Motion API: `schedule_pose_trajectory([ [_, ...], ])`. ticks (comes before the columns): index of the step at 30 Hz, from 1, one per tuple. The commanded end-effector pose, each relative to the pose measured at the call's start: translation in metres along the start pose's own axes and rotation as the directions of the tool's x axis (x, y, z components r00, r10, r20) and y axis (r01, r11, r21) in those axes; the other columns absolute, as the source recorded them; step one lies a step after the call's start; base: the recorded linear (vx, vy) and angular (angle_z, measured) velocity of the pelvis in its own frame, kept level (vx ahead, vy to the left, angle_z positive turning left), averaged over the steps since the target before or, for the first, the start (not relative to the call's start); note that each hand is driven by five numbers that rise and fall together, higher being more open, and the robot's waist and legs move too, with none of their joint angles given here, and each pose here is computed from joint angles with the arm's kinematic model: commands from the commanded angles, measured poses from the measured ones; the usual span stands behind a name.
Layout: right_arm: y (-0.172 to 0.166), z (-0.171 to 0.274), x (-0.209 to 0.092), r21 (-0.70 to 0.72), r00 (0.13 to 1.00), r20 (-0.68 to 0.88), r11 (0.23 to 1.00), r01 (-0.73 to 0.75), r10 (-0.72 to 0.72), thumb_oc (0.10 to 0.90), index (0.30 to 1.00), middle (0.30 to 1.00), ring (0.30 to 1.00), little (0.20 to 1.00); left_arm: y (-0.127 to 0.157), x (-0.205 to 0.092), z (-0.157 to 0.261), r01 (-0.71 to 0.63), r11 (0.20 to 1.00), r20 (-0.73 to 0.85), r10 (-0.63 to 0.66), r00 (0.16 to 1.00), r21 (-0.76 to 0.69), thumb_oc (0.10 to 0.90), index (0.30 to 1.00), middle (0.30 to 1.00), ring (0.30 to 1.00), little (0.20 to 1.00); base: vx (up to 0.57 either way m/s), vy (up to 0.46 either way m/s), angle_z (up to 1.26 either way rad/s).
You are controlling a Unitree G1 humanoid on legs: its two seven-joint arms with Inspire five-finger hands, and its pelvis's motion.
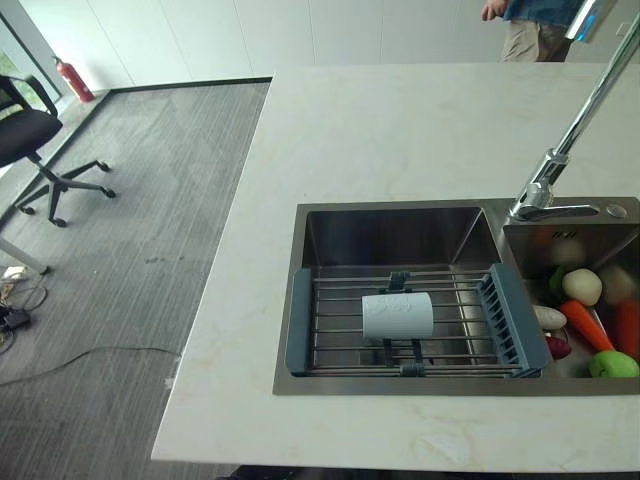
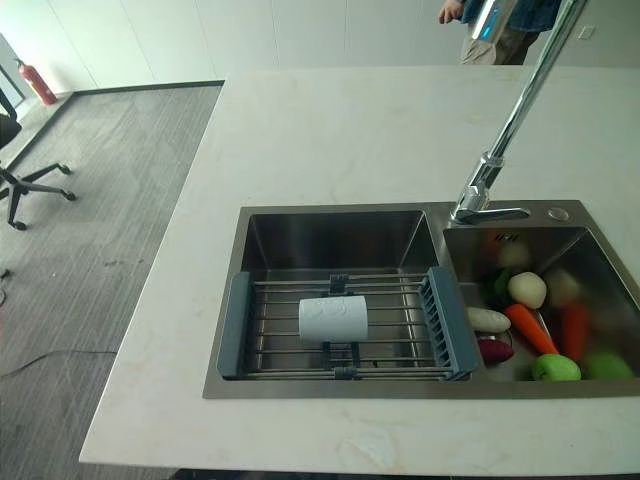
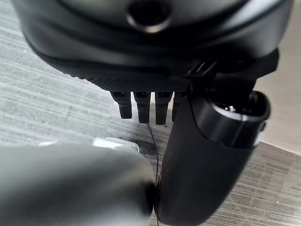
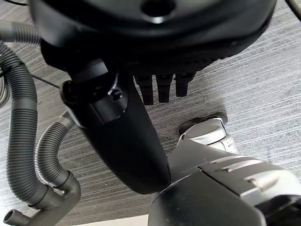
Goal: Place the dishes in the dishwasher.
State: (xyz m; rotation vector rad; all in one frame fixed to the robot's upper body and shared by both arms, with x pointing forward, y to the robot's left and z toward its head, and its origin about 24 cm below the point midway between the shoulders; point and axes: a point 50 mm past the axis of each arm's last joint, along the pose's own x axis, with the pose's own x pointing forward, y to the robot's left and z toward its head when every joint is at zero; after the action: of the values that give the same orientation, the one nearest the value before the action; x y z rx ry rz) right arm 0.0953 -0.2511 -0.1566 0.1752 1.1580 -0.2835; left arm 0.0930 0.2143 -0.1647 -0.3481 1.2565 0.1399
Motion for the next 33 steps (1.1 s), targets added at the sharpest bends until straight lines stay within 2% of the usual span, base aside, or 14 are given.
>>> schedule_pose_trajectory([
  [1, -0.005, 0.019, 0.000, -0.015, 0.998, 0.065, 1.000, 0.010, -0.009, 0.800, 0.900, 0.900, 0.900, 0.900, 0.012, -0.004, -0.002, -0.029, 1.000, -0.019, 0.029, 0.999, 0.001, 0.800, 0.900, 0.900, 0.900, 0.900, 0.01, 0.011, 0.03],
  [3, 0.002, 0.028, 0.001, -0.069, 0.996, 0.087, 0.997, -0.016, 0.022, 0.800, 0.900, 0.900, 0.900, 0.900, 0.016, -0.005, -0.004, -0.057, 0.998, -0.020, 0.057, 0.998, -0.025, 0.800, 0.900, 0.900, 0.900, 0.900, -0.06, -0.084, -0.14],
  [10, 0.001, 0.028, 0.001, -0.054, 0.996, 0.086, 0.998, -0.016, 0.021, 0.800, 0.900, 0.900, 0.900, 0.900, 0.027, -0.009, -0.002, -0.074, 0.995, -0.020, 0.072, 0.997, -0.070, 0.800, 0.900, 0.900, 0.900, 0.900, -0.08, -0.227, -0.26],
  [15, 0.003, 0.030, 0.001, -0.123, 0.994, 0.086, 0.990, -0.064, 0.075, 0.800, 0.900, 0.900, 0.900, 0.900, 0.035, -0.011, -0.011, -0.123, 0.986, -0.047, 0.119, 0.992, -0.111, 0.800, 0.900, 0.900, 0.900, 0.900, -0.09, -0.397, 0.40],
  [19, 0.003, 0.042, 0.000, -0.194, 0.989, 0.127, 0.980, -0.055, 0.080, 0.800, 0.900, 0.900, 0.900, 0.900, 0.030, -0.009, -0.014, -0.139, 0.988, -0.079, 0.133, 0.988, -0.066, 0.800, 0.900, 0.900, 0.900, 0.900, -0.18, -0.217, 0.51],
  [23, -0.010, 0.038, -0.001, -0.030, 0.992, 0.130, 1.000, -0.001, 0.005, 0.800, 0.900, 0.900, 0.900, 0.900, 0.027, -0.008, -0.013, -0.141, 0.987, -0.113, 0.131, 0.985, -0.083, 0.800, 0.900, 0.900, 0.900, 0.900, -0.10, -0.035, 0.30],
  [25, -0.020, 0.027, -0.003, 0.021, 0.996, 0.071, 0.999, 0.051, -0.052, 0.800, 0.900, 0.900, 0.900, 0.900, 0.028, -0.009, -0.013, -0.152, 0.978, -0.119, 0.135, 0.984, -0.144, 0.800, 0.900, 0.900, 0.900, 0.900, -0.01, 0.110, 0.57],
  [30, -0.021, 0.013, -0.003, -0.029, 0.998, 0.028, 0.998, 0.049, -0.048, 0.800, 0.900, 0.900, 0.900, 0.900, 0.029, -0.009, -0.009, -0.170, 0.903, -0.055, 0.162, 0.985, -0.394, 0.800, 0.900, 0.900, 0.900, 0.900, 0.02, 0.022, -0.14],
  [33, -0.025, 0.023, -0.004, -0.003, 0.996, 0.084, 0.999, 0.042, -0.041, 0.800, 0.900, 0.900, 0.900, 0.900, 0.062, -0.021, 0.001, -0.263, 0.788, 0.060, 0.354, 0.933, -0.556, 0.800, 0.900, 0.900, 0.900, 0.900, 0.03, 0.010, 0.00],
])
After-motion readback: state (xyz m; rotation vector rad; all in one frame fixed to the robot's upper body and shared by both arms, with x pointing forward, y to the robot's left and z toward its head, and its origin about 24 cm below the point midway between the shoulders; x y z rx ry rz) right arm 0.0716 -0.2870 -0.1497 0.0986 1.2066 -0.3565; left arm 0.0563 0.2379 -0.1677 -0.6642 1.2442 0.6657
